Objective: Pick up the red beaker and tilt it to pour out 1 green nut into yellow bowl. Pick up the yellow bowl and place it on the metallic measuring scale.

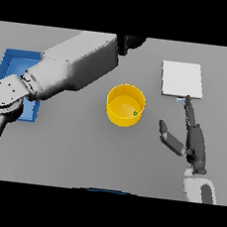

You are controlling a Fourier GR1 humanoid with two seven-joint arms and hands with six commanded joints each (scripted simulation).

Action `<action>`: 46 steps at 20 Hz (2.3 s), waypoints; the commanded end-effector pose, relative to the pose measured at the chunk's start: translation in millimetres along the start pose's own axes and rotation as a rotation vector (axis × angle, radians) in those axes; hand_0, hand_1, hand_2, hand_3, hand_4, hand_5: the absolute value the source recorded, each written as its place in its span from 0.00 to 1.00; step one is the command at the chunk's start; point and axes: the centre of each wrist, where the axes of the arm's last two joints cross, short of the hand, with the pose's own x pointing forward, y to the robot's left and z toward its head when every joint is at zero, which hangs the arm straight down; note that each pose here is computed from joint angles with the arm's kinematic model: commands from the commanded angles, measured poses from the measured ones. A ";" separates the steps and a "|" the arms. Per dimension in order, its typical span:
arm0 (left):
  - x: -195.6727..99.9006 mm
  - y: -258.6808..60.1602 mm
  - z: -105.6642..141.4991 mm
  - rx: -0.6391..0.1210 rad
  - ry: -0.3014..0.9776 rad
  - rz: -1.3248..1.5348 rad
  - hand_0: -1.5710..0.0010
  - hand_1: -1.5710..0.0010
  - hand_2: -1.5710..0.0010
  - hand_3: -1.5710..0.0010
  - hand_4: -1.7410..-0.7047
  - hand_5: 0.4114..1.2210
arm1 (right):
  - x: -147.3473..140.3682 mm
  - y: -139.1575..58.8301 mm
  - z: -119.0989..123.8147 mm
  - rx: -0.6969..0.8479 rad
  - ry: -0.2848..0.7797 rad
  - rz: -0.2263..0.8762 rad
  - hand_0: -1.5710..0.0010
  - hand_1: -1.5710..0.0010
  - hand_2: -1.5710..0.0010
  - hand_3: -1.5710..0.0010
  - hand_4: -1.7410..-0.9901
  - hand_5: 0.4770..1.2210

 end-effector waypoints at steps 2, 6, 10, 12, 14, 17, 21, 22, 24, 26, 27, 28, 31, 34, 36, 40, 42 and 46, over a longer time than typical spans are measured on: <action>-41.3 -9.9 9.8 -0.002 0.132 0.067 0.00 0.00 0.00 0.20 0.01 1.00 | 2.2 5.4 -1.7 0.012 -0.005 -0.004 1.00 1.00 1.00 1.00 0.77 0.25; -107.4 -37.7 35.9 0.019 0.340 0.476 0.00 0.00 0.00 0.08 0.01 1.00 | 4.2 6.3 -7.9 0.013 0.003 -0.006 1.00 1.00 1.00 1.00 0.78 0.24; -141.7 -104.1 71.5 0.039 0.589 1.034 0.00 0.00 0.00 0.11 0.00 1.00 | 3.1 11.0 -10.9 0.006 -0.005 0.033 1.00 1.00 1.00 1.00 0.80 0.21; -141.0 -151.2 91.0 0.051 0.701 1.236 0.00 0.00 0.00 0.09 0.00 1.00 | -0.5 5.8 -11.2 0.013 -0.018 -0.025 1.00 1.00 1.00 1.00 0.84 0.20; -131.5 -189.5 105.6 0.052 0.805 1.434 0.00 0.00 0.00 0.06 0.00 1.00 | 1.8 8.2 -13.0 0.026 -0.024 -0.066 1.00 1.00 1.00 1.00 0.88 0.20; -101.7 -237.5 118.8 0.026 0.967 1.619 0.00 0.00 0.00 0.03 0.00 1.00 | 2.5 3.7 -14.2 0.046 -0.011 -0.064 1.00 1.00 1.00 1.00 0.85 0.22; -63.2 -280.6 131.9 -0.089 1.213 1.814 0.00 0.00 0.00 0.01 0.00 1.00 | 2.0 5.8 -12.3 0.067 -0.022 -0.074 1.00 1.00 1.00 1.00 0.78 0.25; -52.5 -286.9 131.7 -0.090 1.247 1.866 0.00 0.00 0.00 0.01 0.00 1.00 | 0.5 6.2 -11.7 0.067 -0.019 -0.064 1.00 1.00 1.00 1.00 0.77 0.26; -36.9 -301.3 138.7 -0.100 1.288 1.939 0.00 0.00 0.00 0.05 0.00 1.00 | -0.9 4.6 -14.0 0.074 -0.029 -0.058 1.00 1.00 1.00 1.00 0.75 0.28; -12.7 -309.6 136.1 -0.140 1.333 2.014 0.00 0.00 0.00 0.09 0.00 1.00 | 0.9 5.9 -15.0 0.073 -0.028 -0.037 1.00 1.00 1.00 1.00 0.73 0.30; -1.5 -313.0 135.8 -0.137 1.347 2.054 0.00 0.00 0.00 0.11 0.00 1.00 | 2.1 7.4 -16.0 0.074 -0.037 -0.039 1.00 1.00 1.00 1.00 0.73 0.31; 8.5 -314.2 134.6 -0.133 1.352 2.089 0.00 0.00 0.00 0.13 0.00 1.00 | 0.7 8.1 -15.0 0.074 -0.034 -0.038 1.00 1.00 1.00 1.00 0.73 0.30; 40.7 -320.0 140.9 -0.130 1.394 2.143 0.00 0.00 0.00 0.12 0.00 1.00 | -1.2 5.7 -14.4 0.070 -0.033 -0.028 1.00 1.00 1.00 1.00 0.71 0.31; 69.5 -312.7 148.7 -0.151 1.430 2.184 0.00 0.00 0.00 0.11 0.00 1.00 | -2.6 5.3 -12.6 0.069 -0.028 -0.023 1.00 1.00 1.00 1.00 0.72 0.29; 93.1 -303.6 154.3 -0.188 1.439 2.205 0.00 0.00 0.00 0.12 0.00 1.00 | -2.6 9.2 -13.5 0.075 -0.025 -0.036 1.00 1.00 1.00 1.00 0.73 0.29; 108.5 -284.9 167.4 -0.269 1.414 2.264 0.00 0.00 0.00 0.13 0.00 0.74 | -3.2 4.6 -11.4 0.067 -0.022 -0.033 1.00 1.00 1.00 1.00 0.76 0.27; 109.1 -276.8 174.9 -0.328 1.332 2.280 0.00 0.00 0.00 0.10 0.08 0.59 | -2.2 8.1 -12.1 0.073 -0.027 -0.033 1.00 1.00 1.00 1.00 0.77 0.27; 112.3 -272.3 194.8 -0.293 1.057 2.294 0.20 0.30 0.33 0.44 0.69 0.37 | -1.3 6.6 -15.5 0.069 -0.012 -0.019 1.00 1.00 1.00 1.00 0.77 0.26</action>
